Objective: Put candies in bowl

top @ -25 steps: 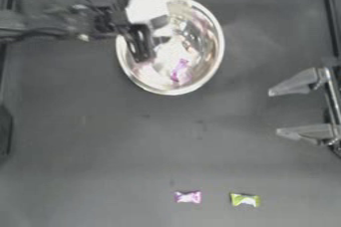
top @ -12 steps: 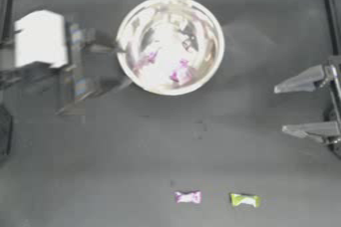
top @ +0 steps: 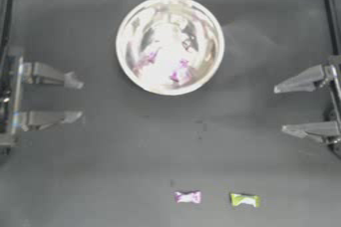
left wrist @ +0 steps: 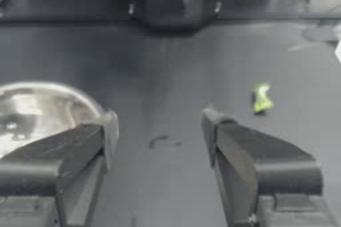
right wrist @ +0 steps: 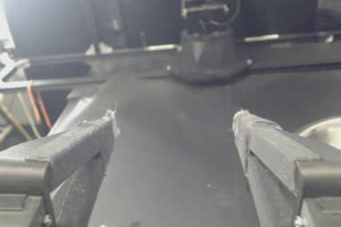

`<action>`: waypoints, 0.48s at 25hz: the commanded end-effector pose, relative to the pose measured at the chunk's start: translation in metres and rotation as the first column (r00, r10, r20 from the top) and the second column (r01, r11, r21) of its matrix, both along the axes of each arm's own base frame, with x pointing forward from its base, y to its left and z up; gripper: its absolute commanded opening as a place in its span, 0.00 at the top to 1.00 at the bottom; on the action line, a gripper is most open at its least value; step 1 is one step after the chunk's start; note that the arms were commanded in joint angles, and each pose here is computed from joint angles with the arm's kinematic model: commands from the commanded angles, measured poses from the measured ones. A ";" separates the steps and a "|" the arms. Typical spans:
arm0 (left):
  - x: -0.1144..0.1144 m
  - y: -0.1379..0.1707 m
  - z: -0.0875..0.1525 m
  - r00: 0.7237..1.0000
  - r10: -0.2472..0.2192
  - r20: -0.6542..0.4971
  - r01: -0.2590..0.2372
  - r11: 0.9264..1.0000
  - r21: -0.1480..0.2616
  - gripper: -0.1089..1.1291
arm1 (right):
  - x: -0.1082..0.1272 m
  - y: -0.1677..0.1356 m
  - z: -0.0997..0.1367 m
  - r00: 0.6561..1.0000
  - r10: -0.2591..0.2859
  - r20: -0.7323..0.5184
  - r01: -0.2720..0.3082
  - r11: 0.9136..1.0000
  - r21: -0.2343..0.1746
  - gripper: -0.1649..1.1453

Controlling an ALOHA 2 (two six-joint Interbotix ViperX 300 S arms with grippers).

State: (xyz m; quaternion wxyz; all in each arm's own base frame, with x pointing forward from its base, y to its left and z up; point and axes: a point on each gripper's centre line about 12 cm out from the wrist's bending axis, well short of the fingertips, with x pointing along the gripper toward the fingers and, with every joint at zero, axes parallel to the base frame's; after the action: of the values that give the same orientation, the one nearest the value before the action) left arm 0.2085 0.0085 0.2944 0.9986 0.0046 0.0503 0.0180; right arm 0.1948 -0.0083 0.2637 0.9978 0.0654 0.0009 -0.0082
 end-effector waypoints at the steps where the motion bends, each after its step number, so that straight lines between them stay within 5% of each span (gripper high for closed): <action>1: -0.018 -0.002 -0.001 0.997 -0.008 0.074 0.010 1.000 -0.019 0.20 | 0.004 -0.001 0.012 1.000 -0.005 0.014 0.005 1.000 0.001 0.12; 8: -0.025 -0.002 -0.007 0.998 -0.002 0.056 0.004 1.000 -0.025 0.20 | 0.011 0.001 0.025 0.984 -0.024 -0.179 0.027 1.000 0.013 0.12; 12: -0.026 -0.002 -0.010 0.999 0.001 0.038 0.000 1.000 -0.030 0.20 | 0.015 0.013 0.035 0.908 0.008 -0.419 0.022 0.997 0.067 0.12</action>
State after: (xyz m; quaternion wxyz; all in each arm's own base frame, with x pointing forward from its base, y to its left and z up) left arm 0.1809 0.0062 0.2808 0.9993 -0.0085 0.0338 0.0164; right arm 0.2049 -0.0012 0.2857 0.9796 0.0897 0.1774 -0.0301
